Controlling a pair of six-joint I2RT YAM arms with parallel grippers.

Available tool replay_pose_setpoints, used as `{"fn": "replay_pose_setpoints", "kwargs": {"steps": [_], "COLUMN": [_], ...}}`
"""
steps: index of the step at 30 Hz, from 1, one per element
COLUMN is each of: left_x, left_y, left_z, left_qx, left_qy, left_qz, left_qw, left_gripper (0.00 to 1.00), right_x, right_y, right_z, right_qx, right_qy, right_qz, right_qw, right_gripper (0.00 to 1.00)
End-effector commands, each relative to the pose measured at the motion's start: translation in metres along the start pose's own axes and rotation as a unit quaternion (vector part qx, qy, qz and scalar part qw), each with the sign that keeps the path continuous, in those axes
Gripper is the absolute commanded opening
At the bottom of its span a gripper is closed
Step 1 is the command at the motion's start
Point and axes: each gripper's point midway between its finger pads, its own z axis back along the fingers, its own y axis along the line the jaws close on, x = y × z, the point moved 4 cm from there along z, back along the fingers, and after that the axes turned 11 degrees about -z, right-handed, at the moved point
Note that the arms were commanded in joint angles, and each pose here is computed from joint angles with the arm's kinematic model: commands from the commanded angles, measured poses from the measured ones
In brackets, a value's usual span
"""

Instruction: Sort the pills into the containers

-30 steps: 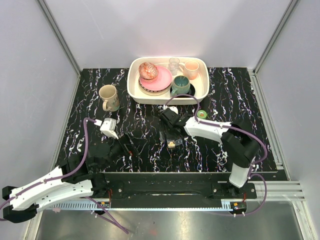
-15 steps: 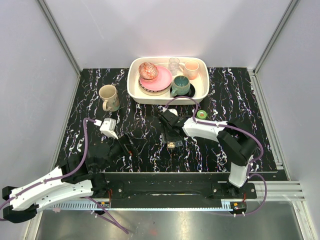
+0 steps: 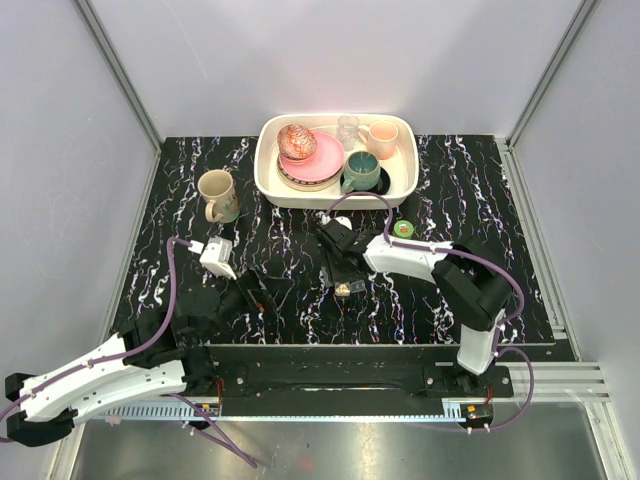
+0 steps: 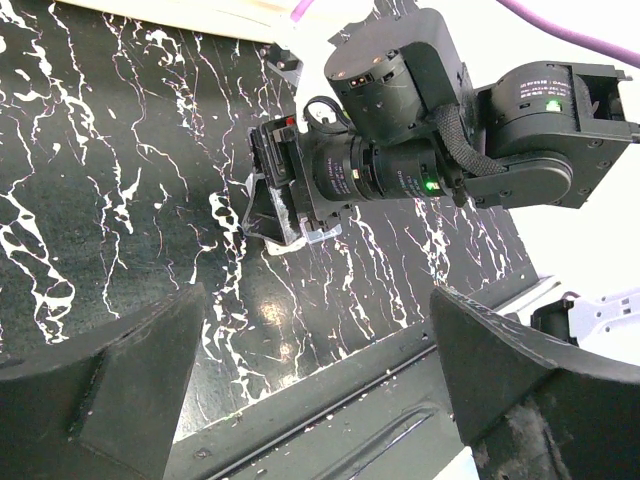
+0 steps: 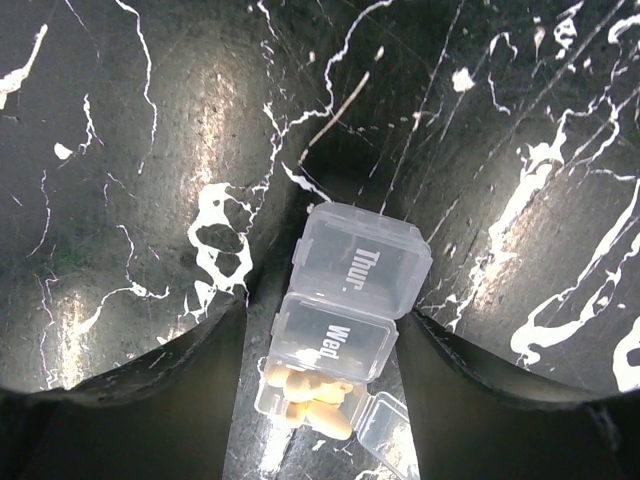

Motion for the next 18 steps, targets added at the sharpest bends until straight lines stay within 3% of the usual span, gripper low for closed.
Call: {"fn": "replay_pose_setpoints", "kwargs": {"steps": [1,13,18], "left_x": [0.003,0.005,0.004], "left_y": [0.001,0.002,0.003], "left_z": [0.000,0.000,-0.001], "left_qx": [0.004,0.006,0.009], "left_qy": [-0.013,-0.017,-0.017], "left_qz": [0.009,0.007,0.007], "left_qw": [1.000,1.000,1.000], "left_gripper": [0.99,0.99,0.99], "right_x": [0.011,0.023,0.024], "right_y": [0.004,0.001,0.000], "right_z": [-0.009,-0.019,-0.019], "right_qx": [0.001,-0.006,-0.007], "right_qy": [-0.015,-0.005,0.000], "right_qz": [0.030,-0.021,-0.011], "right_qw": [0.999,1.000,1.000], "right_gripper": [0.67,0.68,0.59]}}
